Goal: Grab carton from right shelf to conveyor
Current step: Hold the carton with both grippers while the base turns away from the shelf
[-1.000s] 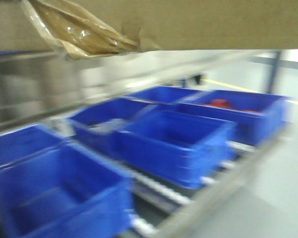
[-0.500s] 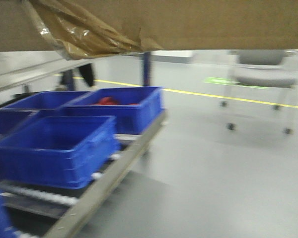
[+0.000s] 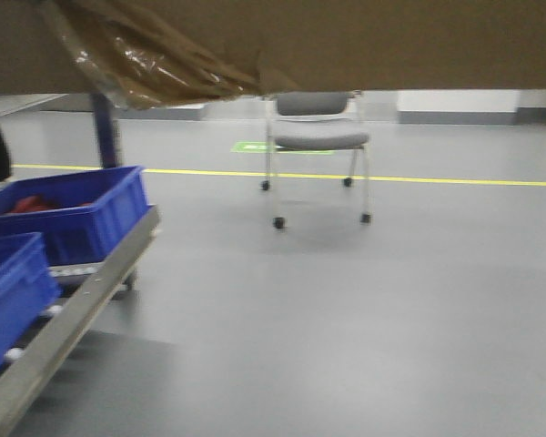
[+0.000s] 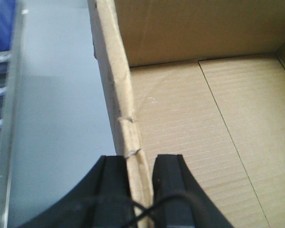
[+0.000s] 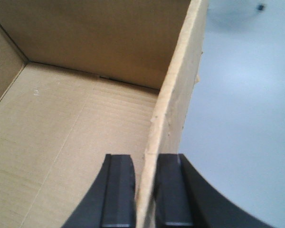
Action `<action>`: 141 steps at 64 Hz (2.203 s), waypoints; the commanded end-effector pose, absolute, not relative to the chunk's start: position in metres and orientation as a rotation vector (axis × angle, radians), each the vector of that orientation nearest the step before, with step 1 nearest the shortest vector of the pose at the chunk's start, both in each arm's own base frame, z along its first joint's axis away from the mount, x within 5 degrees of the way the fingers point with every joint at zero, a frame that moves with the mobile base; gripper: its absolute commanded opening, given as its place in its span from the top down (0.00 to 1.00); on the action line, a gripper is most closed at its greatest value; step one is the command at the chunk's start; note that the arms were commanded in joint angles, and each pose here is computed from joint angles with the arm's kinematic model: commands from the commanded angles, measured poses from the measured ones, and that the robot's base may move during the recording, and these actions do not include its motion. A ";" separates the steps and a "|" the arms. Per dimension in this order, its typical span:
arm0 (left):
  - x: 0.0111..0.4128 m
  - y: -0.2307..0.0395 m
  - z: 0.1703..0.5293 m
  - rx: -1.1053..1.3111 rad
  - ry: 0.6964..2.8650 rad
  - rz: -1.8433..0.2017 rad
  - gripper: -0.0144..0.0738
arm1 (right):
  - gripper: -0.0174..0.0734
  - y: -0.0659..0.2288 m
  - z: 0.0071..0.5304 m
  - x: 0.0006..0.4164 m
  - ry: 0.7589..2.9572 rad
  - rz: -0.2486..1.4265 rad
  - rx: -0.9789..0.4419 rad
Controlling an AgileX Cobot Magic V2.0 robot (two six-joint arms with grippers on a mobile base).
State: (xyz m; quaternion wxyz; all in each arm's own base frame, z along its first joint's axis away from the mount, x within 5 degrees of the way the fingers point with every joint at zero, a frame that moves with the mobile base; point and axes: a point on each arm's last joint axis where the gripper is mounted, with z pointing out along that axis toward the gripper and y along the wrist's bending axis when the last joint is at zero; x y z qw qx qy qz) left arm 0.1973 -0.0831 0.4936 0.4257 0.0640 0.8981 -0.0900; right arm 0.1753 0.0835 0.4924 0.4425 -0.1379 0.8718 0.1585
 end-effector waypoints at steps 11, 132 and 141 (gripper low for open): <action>0.193 -0.076 0.499 0.154 2.211 -0.178 0.85 | 0.89 0.076 0.499 0.173 2.106 0.315 -0.347; 0.195 -0.073 0.499 0.148 2.200 -0.133 0.85 | 0.89 0.076 0.500 0.174 2.084 0.319 -0.343; 0.195 -0.073 0.500 0.148 2.200 -0.131 0.85 | 0.89 0.076 0.500 0.174 2.084 0.319 -0.343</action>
